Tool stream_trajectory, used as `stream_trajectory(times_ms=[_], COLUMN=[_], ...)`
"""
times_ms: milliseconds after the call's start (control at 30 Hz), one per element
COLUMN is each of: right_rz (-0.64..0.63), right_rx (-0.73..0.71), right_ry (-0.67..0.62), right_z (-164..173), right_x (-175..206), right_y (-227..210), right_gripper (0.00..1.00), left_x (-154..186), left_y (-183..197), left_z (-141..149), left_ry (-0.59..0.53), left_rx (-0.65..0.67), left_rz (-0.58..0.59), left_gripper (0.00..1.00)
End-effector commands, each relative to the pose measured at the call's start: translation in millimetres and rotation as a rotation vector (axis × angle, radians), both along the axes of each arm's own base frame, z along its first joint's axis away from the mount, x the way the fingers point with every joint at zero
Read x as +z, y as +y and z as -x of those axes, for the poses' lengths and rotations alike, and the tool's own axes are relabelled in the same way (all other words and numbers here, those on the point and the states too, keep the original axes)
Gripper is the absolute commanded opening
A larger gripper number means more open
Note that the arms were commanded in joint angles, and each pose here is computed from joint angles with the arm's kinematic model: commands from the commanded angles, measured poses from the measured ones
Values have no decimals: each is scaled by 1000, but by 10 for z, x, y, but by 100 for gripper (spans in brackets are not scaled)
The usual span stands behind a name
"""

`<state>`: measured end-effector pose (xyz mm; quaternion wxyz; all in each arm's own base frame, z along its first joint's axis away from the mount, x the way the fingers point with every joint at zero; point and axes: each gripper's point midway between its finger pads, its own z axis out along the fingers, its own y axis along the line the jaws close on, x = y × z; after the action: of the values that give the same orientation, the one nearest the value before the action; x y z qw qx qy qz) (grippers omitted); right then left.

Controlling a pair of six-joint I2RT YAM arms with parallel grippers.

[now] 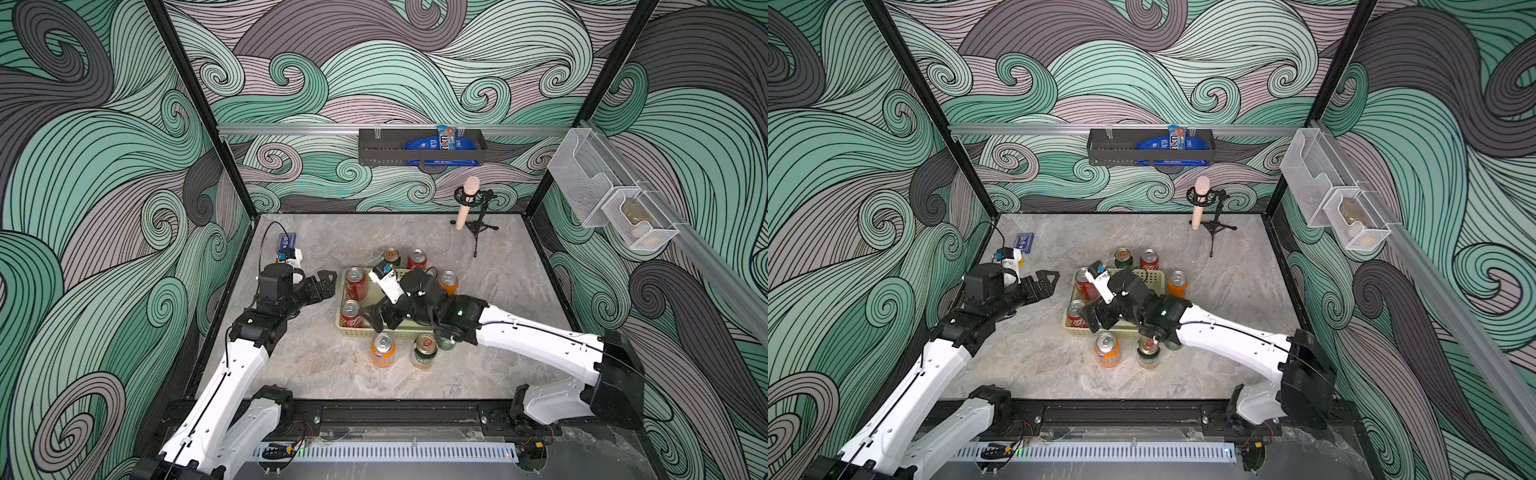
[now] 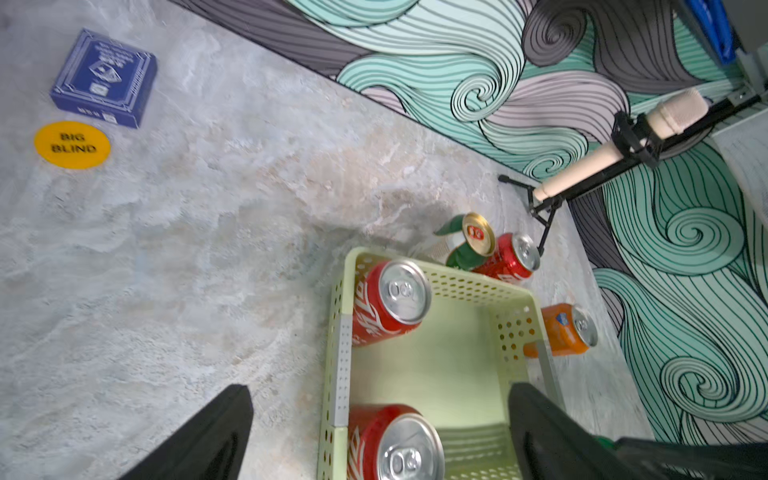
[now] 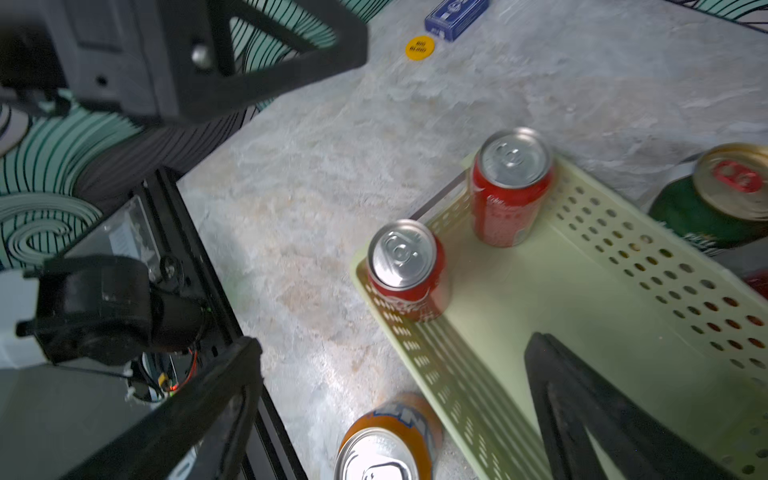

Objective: Take out the drinks from the basket
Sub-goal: Place the drink at the center of the board, then pick up the drink from the basket.

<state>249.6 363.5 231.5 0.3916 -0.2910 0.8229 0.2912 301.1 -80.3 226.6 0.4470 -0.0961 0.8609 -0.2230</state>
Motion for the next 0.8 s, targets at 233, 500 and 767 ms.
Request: stream_trajectory(times_ms=[233,500,767], right_rz=[46,100,122], right_rx=[-169,-243,-274], right_ry=[115,164,179], right_z=[-725,-1135,-1370], right_x=[-233,-676,-949], right_y=[115,309,508], right_gripper=[95,93,92], left_x=[-106,-62,-146], left_y=[257,561,562], left_z=[-300,-281,-341], left_ry=[43,8,35], left_rx=[81,190,137], left_rz=[-36,-24,44], left_gripper=[99,99,99])
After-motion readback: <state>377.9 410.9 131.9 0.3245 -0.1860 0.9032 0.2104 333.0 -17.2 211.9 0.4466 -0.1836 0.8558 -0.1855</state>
